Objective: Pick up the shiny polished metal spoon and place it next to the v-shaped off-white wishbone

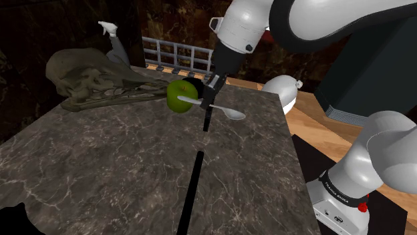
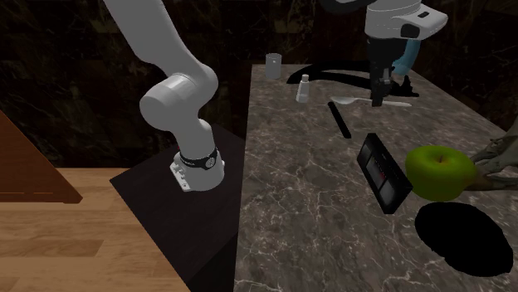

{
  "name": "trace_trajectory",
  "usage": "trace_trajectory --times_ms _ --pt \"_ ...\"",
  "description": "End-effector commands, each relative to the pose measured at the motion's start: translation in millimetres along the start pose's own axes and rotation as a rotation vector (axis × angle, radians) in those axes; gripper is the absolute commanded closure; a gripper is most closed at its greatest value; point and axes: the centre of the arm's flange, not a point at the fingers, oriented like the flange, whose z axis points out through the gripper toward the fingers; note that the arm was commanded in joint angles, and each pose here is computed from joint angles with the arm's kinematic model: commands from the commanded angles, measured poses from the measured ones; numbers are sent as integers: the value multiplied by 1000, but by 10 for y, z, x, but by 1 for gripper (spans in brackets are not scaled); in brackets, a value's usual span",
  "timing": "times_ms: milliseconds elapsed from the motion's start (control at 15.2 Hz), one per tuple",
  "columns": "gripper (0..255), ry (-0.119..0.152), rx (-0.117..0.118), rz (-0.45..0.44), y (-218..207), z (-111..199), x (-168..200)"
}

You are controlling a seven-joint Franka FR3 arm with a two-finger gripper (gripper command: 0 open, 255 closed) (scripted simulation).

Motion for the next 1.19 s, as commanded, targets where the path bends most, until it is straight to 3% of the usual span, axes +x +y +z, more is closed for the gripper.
trace_trajectory --times_ms 0,726,1122 --pt "255 1 1 1 -195 59 196" --pt "255 1 1 1 -1228 403 1156" --pt "255 1 1 1 -1210 663 1110"
